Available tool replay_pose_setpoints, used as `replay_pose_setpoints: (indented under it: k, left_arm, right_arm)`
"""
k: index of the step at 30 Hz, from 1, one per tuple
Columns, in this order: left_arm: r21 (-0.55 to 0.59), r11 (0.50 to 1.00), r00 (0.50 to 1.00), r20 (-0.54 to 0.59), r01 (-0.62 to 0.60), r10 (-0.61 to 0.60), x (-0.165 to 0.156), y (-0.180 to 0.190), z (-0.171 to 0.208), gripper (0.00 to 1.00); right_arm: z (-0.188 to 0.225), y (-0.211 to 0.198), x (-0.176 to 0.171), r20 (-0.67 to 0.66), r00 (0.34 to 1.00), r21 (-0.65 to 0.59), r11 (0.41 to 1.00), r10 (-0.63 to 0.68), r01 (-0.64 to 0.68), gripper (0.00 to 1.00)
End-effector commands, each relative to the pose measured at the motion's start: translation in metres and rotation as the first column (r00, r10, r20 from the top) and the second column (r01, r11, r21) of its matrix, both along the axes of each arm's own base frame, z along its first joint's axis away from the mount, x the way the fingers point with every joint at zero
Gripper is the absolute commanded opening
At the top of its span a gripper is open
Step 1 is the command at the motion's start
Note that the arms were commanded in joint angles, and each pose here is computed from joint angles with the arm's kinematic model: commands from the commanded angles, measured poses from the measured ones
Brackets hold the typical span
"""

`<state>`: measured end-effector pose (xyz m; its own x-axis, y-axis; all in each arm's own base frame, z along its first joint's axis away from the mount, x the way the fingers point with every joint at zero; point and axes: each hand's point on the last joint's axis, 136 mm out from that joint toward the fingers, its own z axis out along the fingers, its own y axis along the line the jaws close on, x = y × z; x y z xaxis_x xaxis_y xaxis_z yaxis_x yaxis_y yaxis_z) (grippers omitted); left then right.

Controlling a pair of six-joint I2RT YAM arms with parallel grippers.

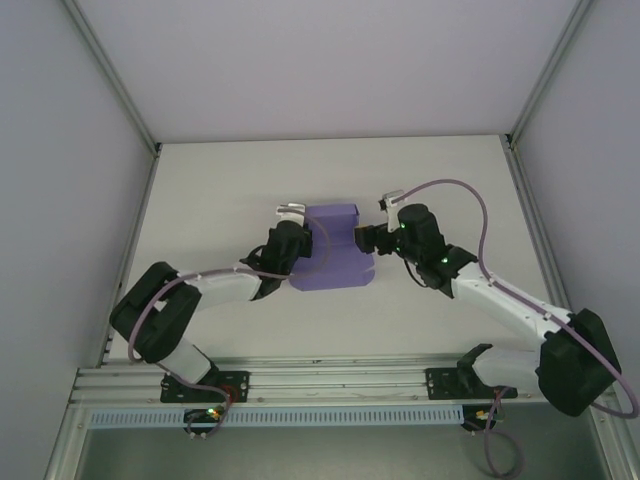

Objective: Assemble paper box

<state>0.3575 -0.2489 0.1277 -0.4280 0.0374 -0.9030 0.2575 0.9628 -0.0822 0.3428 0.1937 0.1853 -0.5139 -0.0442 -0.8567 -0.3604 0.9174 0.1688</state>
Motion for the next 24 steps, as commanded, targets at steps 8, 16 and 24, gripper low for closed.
replay_pose_setpoints:
  k: [8,16,24]
  left_arm:
    - [-0.031,0.996,0.994,-0.078,-0.081,0.078,-0.008,0.010,0.014,0.00]
    - [-0.040,0.993,0.990,-0.093,-0.111,0.107,-0.007,0.011,0.020,0.00]
    - [-0.068,0.992,0.990,-0.092,-0.109,0.103,-0.005,0.008,0.027,0.00]
  right_arm:
    - [-0.012,0.033,0.046,0.017,0.998,-0.010,0.998,-0.056,0.056,0.54]
    - [-0.036,0.041,0.063,-0.065,0.991,-0.072,0.991,-0.120,0.116,0.43]
    - [-0.057,0.041,0.060,-0.124,0.980,-0.111,0.984,-0.154,0.140,0.27]
